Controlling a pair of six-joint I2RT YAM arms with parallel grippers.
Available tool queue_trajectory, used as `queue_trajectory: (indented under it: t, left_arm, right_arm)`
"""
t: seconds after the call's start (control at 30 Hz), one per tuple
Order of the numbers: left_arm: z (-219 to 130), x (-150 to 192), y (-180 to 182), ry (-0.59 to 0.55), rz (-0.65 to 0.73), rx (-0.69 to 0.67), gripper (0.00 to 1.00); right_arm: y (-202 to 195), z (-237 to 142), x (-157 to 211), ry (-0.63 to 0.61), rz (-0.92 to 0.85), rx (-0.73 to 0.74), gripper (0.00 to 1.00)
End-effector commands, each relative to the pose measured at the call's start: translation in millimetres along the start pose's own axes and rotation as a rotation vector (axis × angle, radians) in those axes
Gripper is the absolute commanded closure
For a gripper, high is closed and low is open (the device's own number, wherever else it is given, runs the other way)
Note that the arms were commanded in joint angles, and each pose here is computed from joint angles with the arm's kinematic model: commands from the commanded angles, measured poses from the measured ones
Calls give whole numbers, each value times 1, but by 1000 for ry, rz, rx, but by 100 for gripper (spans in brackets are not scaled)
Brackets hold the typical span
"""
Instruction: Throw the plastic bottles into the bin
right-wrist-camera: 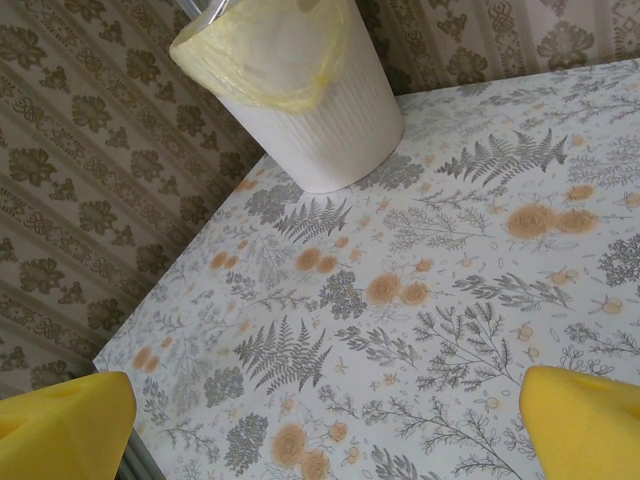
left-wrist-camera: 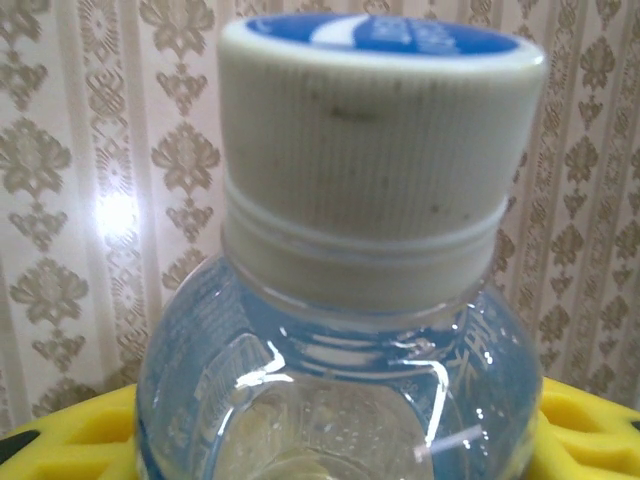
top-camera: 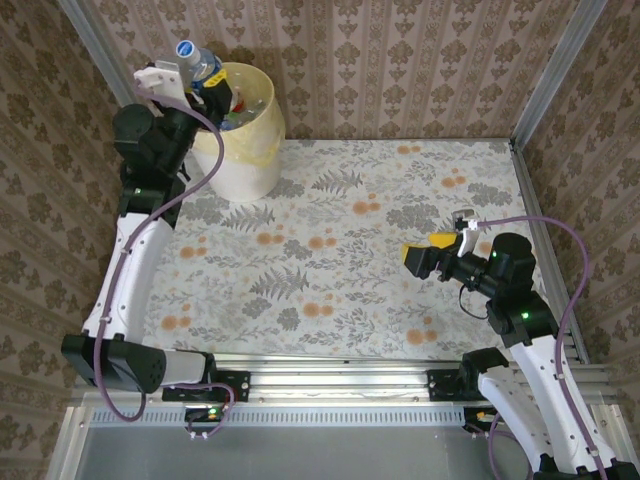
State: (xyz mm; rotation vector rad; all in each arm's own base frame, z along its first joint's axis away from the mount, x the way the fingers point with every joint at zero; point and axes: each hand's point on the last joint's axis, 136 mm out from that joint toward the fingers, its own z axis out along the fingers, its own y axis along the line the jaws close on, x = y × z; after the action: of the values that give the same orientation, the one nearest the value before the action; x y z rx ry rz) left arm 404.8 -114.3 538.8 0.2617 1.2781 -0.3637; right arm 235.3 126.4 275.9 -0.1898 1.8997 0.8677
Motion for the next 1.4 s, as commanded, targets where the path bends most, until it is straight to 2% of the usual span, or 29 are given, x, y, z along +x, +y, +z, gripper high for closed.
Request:
queue_trajectory:
  t: [0.0,0.2,0.3,0.4,0.47,0.5,0.53,0.57,0.6,0.63,0.7,0.8,0.87,0.97,1.1,1.2,1.23,1.37]
  left_arm:
    - [2,-38,7,-143,81,-18,48]
    - [24,-29,25,-114,75,-28,47]
    - [43,-9,34,-13,57,-27,47]
    - [64,28,46,116,31,-35,42]
    - [79,68,58,243,6,-44,41]
    - [85,84,61,291,1,-46,37]
    - [91,104,66,345,-8,-57,27]
    - [97,125,73,400,-17,-73,9]
    - [101,137,79,443,-19,-93,1]
    - [104,152,87,496,-23,-120,0]
    - [108,159,92,544,-41,-135,0]
    - [106,126,93,507,-45,-170,0]
    - [95,89,89,448,-56,-192,0]
    - [65,51,82,405,-72,-236,0]
    - [10,41,78,400,-71,-310,0]
    - [-43,57,74,427,-101,-370,0]
    - [-60,70,71,430,-116,-381,0]
    - [-128,157,64,493,-115,-426,0]
  right_arm:
    - [7,1,-7,-12,-38,-31,0]
    - [6,4,-9,0,-42,-26,0]
    - [6,4,-10,0,-46,-22,0]
    - [5,4,-9,1,-46,-18,0]
    - [4,4,-9,2,-45,-15,0]
    - [4,4,-8,2,-44,-15,0]
    - [4,4,-8,3,-45,-16,0]
    - [4,4,-8,3,-44,-17,0]
    - [5,4,-8,3,-44,-18,0]
    - [5,4,-8,3,-43,-21,0]
    - [7,3,-8,5,-45,-26,0]
    - [7,2,-7,6,-46,-25,0]
    - [3,3,-7,0,-42,-8,0]
    - [-13,9,-7,10,-1,65,0]
    - [-19,21,-8,38,45,70,0]
    - [-29,26,-11,57,57,116,0]
    - [-39,26,-11,60,66,174,0]
    - [-102,23,-9,74,116,478,0]
